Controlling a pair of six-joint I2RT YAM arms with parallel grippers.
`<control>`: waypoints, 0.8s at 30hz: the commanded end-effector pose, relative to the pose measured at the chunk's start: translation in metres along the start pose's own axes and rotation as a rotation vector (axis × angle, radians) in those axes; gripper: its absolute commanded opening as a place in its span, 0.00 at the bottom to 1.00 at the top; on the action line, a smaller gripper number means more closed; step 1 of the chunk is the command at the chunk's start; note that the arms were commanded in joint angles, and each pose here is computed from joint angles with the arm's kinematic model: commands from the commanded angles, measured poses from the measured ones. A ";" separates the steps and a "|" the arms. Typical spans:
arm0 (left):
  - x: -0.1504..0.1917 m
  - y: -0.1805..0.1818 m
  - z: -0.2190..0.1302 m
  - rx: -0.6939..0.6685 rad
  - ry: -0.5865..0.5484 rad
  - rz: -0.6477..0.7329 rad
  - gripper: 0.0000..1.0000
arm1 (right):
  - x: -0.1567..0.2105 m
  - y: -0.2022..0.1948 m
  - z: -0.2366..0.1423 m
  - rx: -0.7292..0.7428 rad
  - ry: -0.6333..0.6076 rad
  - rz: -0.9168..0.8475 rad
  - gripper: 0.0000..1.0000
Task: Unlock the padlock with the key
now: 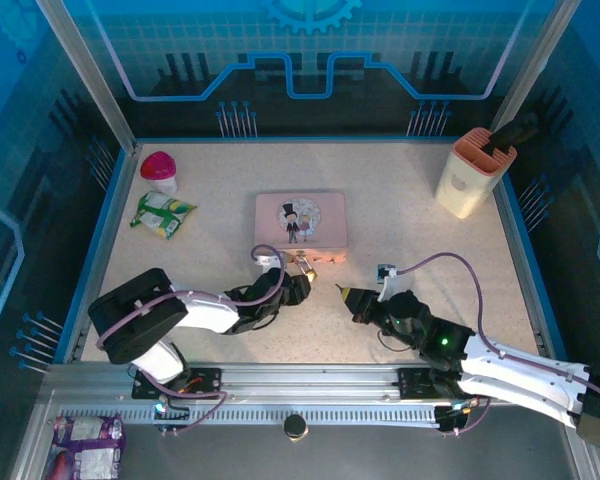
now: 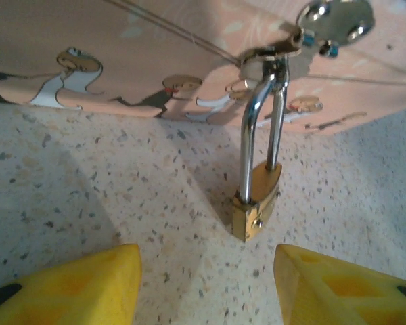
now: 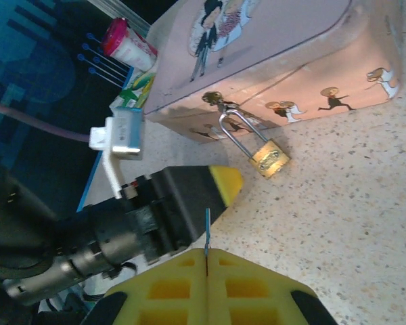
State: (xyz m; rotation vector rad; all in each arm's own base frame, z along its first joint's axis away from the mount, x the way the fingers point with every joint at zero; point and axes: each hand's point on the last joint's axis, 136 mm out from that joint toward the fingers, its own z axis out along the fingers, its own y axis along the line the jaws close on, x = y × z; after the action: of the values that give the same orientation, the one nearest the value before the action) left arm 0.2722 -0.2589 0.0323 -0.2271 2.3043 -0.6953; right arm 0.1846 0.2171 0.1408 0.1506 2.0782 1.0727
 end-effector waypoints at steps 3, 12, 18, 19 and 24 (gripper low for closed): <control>-0.011 -0.026 0.018 0.036 -0.026 -0.022 0.56 | -0.008 0.008 -0.002 -0.024 -0.052 0.017 0.00; -0.005 -0.019 0.038 -0.026 -0.011 -0.021 0.46 | -0.007 -0.003 -0.007 -0.007 -0.073 0.032 0.00; -0.001 -0.007 0.044 -0.072 0.009 -0.032 0.42 | -0.009 -0.007 -0.013 0.005 -0.080 0.023 0.00; 0.000 -0.007 0.044 -0.070 0.011 -0.034 0.41 | -0.009 -0.009 -0.013 0.010 -0.082 0.024 0.00; 0.001 -0.005 0.039 -0.062 0.016 -0.028 0.28 | -0.007 -0.014 -0.012 0.029 -0.080 0.034 0.00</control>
State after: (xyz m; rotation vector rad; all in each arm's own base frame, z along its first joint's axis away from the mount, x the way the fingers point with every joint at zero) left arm 0.3046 -0.2846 0.0263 -0.2865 2.2905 -0.6679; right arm 0.1838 0.2024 0.1496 0.2094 2.0085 1.0801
